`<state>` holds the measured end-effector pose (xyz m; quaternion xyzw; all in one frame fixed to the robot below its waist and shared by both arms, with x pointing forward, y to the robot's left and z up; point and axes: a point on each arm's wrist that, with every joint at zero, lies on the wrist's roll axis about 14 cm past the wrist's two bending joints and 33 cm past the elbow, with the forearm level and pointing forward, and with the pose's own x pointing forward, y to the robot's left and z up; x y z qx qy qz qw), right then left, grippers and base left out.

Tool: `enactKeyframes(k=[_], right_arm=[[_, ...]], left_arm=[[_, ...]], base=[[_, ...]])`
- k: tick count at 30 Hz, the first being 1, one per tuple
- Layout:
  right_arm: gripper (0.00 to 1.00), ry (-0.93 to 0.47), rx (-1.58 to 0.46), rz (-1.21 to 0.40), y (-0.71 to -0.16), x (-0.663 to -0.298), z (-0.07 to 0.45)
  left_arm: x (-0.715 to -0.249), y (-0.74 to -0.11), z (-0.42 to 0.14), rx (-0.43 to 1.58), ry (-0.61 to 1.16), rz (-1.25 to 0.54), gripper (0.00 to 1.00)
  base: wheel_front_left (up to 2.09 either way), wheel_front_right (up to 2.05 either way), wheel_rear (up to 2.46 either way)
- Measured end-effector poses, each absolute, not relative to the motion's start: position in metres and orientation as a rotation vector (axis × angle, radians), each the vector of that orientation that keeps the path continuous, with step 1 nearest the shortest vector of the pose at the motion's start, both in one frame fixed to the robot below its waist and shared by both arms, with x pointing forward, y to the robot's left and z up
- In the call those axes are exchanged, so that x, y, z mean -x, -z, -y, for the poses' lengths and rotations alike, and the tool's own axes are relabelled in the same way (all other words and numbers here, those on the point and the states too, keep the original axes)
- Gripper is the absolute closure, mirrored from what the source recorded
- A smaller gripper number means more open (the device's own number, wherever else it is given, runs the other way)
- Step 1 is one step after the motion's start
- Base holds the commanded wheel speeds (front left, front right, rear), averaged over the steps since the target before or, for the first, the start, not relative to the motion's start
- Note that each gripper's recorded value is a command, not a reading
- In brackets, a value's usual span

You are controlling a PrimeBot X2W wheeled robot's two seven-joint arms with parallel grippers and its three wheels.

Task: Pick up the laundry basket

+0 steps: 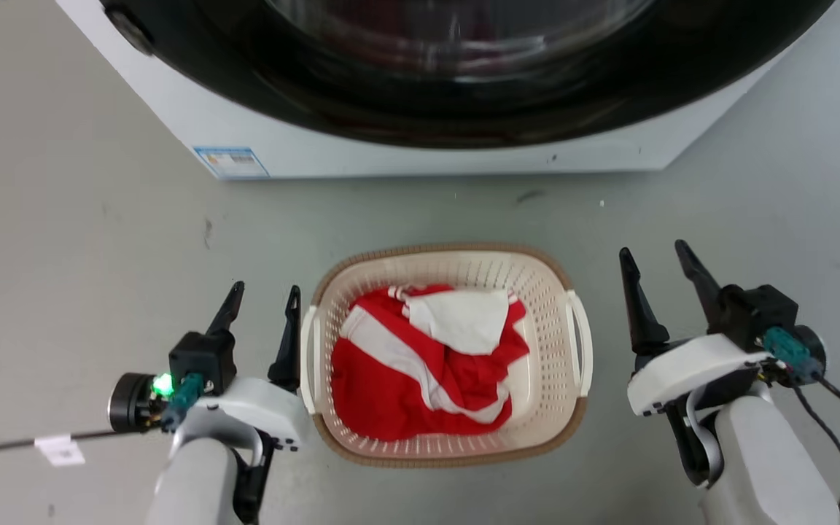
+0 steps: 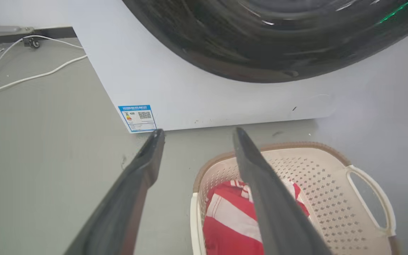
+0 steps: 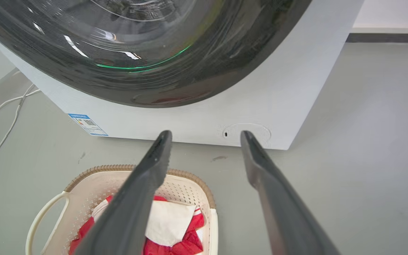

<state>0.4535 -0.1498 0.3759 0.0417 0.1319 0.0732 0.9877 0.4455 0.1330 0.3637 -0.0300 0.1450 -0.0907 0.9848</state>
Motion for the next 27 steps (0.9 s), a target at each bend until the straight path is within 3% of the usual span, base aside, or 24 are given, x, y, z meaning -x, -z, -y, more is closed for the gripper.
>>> enactKeyframes(k=[13, 27], right_arm=[[0.00, -0.120, -0.141, -0.675, -0.245, -0.453, 0.149], [0.00, -0.174, -0.116, -1.005, -0.168, -0.431, 0.133]], left_arm=[[-0.449, -0.236, -0.134, 0.012, 0.268, -0.648, 0.00], [-0.434, -0.171, -0.121, 0.006, 0.342, -0.901, 0.00]], base=[[0.00, 0.00, 0.00], [0.00, 0.00, 0.00]])
